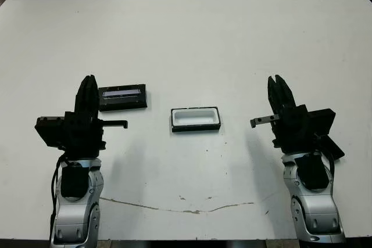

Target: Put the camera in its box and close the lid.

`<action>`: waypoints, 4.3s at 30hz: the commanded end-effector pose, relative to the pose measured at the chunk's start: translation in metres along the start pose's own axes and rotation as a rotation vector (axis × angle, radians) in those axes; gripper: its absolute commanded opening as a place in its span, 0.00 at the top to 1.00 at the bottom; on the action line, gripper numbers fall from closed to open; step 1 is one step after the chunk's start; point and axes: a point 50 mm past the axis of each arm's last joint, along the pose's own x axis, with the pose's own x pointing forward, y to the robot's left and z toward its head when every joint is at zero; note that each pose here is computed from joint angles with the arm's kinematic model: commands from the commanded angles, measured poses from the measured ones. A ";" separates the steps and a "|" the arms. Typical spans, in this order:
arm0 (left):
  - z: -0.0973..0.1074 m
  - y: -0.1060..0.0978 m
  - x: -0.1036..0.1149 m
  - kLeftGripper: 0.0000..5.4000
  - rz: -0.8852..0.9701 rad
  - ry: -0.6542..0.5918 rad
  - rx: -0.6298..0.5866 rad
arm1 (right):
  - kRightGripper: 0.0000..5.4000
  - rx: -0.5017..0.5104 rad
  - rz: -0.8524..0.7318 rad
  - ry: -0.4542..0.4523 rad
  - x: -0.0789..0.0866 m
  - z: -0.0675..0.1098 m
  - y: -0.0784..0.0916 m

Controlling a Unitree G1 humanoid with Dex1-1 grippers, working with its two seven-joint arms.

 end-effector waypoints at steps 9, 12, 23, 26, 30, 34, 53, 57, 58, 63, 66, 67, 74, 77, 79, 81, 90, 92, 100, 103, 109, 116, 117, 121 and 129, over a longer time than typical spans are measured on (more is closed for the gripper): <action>-0.006 0.000 -0.005 1.00 -0.004 0.046 0.009 | 1.00 -0.012 0.009 0.042 -0.006 -0.007 0.001; -0.006 0.000 -0.006 1.00 -0.006 0.047 0.007 | 1.00 0.011 0.024 0.041 -0.007 -0.007 -0.001; -0.007 0.000 -0.011 1.00 0.003 0.064 0.001 | 1.00 0.009 0.100 0.077 -0.018 0.018 -0.058; -0.007 0.001 -0.012 1.00 0.001 0.068 0.000 | 1.00 -0.095 0.114 0.196 -0.028 0.030 -0.079; -0.008 0.002 -0.014 1.00 0.005 0.069 0.001 | 0.92 -0.163 0.164 0.288 -0.042 0.041 -0.098; -0.009 0.001 -0.014 1.00 0.000 0.075 -0.009 | 0.79 -0.164 0.298 0.393 -0.053 0.043 -0.108; -0.009 0.003 -0.014 1.00 0.001 0.072 0.005 | 0.18 0.035 0.541 0.505 -0.069 0.017 -0.148; -0.010 0.004 -0.015 1.00 -0.001 0.075 0.003 | 0.06 0.024 0.482 0.534 -0.073 0.007 -0.155; -0.010 0.004 -0.015 1.00 -0.001 0.075 0.003 | 0.02 0.020 0.471 0.537 -0.074 0.004 -0.157; -0.010 0.004 -0.015 1.00 0.001 0.079 0.003 | 0.00 0.021 0.454 0.541 -0.077 0.001 -0.154; -0.010 0.004 -0.015 1.00 -0.001 0.076 0.009 | 0.00 0.030 0.460 0.534 -0.078 0.001 -0.149; -0.010 0.004 -0.015 1.00 -0.001 0.074 0.009 | 0.00 0.038 0.465 0.530 -0.078 0.001 -0.147; -0.010 0.006 -0.017 1.00 -0.002 0.073 -0.001 | 0.00 0.071 0.464 0.545 -0.088 -0.004 -0.141; -0.011 0.007 -0.018 1.00 -0.003 0.073 -0.003 | 0.00 0.081 0.456 0.562 -0.094 -0.008 -0.140; -0.011 0.007 -0.017 1.00 -0.005 0.068 -0.004 | 0.00 0.093 0.446 0.576 -0.098 -0.011 -0.140; -0.011 0.007 -0.017 1.00 -0.007 0.067 -0.006 | 0.00 0.102 0.439 0.584 -0.101 -0.015 -0.141; -0.012 0.008 -0.018 1.00 -0.006 0.070 -0.014 | 0.00 0.155 0.351 0.622 -0.118 -0.028 -0.144; -0.012 0.008 -0.018 1.00 -0.008 0.070 -0.018 | 0.00 0.157 0.328 0.628 -0.123 -0.033 -0.146; -0.013 0.007 -0.018 1.00 -0.013 0.071 -0.006 | 0.00 0.331 0.268 0.608 -0.136 -0.054 -0.140; -0.014 0.007 -0.018 1.00 -0.015 0.074 -0.009 | 0.00 0.395 0.246 0.612 -0.140 -0.062 -0.132; -0.014 0.006 -0.019 1.00 -0.009 0.081 -0.004 | 0.00 0.409 0.224 0.590 -0.139 -0.066 -0.120; -0.015 0.005 -0.021 1.00 -0.008 0.078 -0.003 | 0.15 0.402 0.199 0.591 -0.137 -0.067 -0.116; -0.015 0.005 -0.021 1.00 -0.007 0.077 -0.002 | 0.19 0.392 0.197 0.597 -0.136 -0.066 -0.116; -0.016 0.006 -0.021 1.00 -0.006 0.078 -0.010 | 0.31 0.360 0.205 0.594 -0.134 -0.063 -0.117; -0.015 0.006 -0.021 1.00 -0.003 0.078 -0.006 | 0.58 0.283 0.183 0.602 -0.134 -0.055 -0.121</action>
